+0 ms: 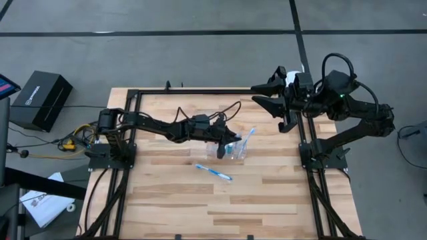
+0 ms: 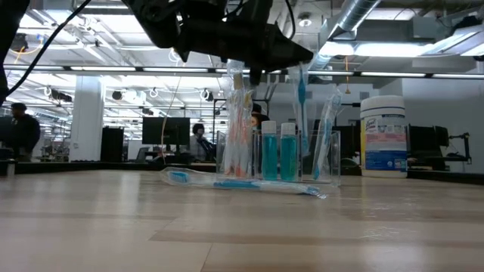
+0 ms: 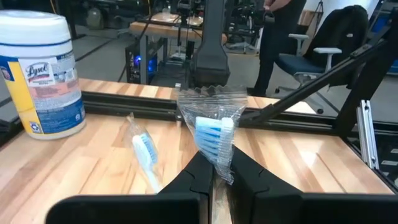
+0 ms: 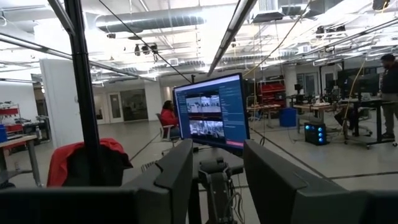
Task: Pick & Place toothbrushing station
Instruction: Put the left blue toothbrush into the transparent organizer
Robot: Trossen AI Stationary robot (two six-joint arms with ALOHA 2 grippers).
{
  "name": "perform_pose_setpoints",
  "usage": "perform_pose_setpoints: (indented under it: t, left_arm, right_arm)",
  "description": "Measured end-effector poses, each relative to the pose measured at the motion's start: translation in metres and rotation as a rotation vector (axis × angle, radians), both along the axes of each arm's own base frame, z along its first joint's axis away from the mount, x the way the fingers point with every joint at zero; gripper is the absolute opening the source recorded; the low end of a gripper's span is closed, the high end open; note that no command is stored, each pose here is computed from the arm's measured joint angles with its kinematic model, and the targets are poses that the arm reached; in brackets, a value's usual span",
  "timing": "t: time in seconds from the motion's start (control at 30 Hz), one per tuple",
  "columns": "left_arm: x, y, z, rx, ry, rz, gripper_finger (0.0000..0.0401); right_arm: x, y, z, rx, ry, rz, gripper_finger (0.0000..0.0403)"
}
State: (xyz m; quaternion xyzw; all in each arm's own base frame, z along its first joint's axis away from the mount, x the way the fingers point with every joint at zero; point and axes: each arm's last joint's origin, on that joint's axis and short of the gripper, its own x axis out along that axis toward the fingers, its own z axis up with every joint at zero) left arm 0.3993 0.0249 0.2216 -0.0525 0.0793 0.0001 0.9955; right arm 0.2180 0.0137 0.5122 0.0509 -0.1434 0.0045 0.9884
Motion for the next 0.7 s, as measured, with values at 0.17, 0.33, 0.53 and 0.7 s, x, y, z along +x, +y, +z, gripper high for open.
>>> perform_pose_setpoints:
  t: [0.17,0.33,0.53,0.7]
  left_arm:
    - [0.005,-0.002,-0.012,-0.024,-0.003,-0.002,0.001]
    - [0.009,-0.002,-0.023,-0.051,0.002,0.001,0.001]
    - [0.009,0.0,-0.024,-0.054,0.008,-0.002,0.0011]
    - [0.009,0.002,-0.024,-0.058,0.005,-0.016,0.0021]
  right_arm:
    - [0.001,0.0,-0.001,-0.003,0.002,-0.001,0.0134]
    - [0.001,0.0,0.0,-0.003,0.001,-0.001,0.0132]
    - [0.001,0.001,0.0,-0.003,0.001,0.006,0.0134]
    - [0.001,0.001,0.0,-0.003,0.001,0.006,0.0133]
